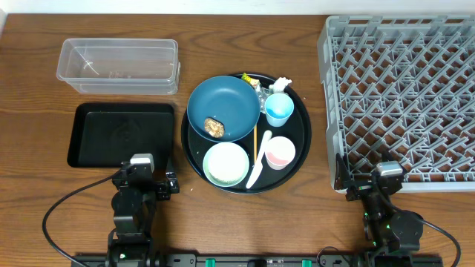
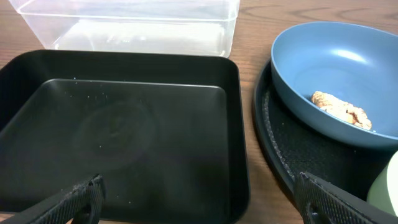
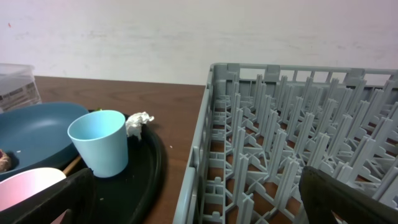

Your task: Sort waste into correct bins and load items into the dishwasher rack

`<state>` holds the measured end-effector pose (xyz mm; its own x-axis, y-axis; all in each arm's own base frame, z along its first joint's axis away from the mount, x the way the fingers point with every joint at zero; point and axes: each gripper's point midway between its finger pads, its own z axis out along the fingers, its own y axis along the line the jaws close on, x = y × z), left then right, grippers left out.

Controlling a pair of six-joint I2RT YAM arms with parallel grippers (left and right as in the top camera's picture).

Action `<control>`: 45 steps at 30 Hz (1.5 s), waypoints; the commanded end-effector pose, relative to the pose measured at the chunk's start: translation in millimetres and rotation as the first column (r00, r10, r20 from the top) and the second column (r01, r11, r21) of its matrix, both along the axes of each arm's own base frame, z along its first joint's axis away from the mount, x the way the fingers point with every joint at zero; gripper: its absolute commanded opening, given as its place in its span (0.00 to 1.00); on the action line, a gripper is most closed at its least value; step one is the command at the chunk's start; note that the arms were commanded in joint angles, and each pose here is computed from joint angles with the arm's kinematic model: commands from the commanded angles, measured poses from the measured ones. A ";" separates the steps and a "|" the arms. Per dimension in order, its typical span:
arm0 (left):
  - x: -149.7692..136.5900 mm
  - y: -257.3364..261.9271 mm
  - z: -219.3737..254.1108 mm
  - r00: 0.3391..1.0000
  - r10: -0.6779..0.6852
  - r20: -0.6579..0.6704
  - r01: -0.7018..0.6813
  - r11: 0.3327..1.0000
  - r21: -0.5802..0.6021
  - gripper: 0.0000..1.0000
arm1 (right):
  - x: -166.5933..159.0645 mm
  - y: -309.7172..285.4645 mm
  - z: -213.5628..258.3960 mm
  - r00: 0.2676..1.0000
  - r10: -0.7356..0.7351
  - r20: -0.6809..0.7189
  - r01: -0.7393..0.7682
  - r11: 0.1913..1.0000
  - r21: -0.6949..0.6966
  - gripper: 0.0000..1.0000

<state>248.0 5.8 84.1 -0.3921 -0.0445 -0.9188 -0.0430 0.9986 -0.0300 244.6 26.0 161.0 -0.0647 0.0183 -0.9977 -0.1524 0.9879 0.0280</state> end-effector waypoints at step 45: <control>-45.5 -1.9 210.6 0.992 0.037 0.124 -0.023 0.994 -0.109 0.98 | 0.4 -2.1 -2.4 1.000 -0.009 -0.007 0.009 1.000 0.011 0.99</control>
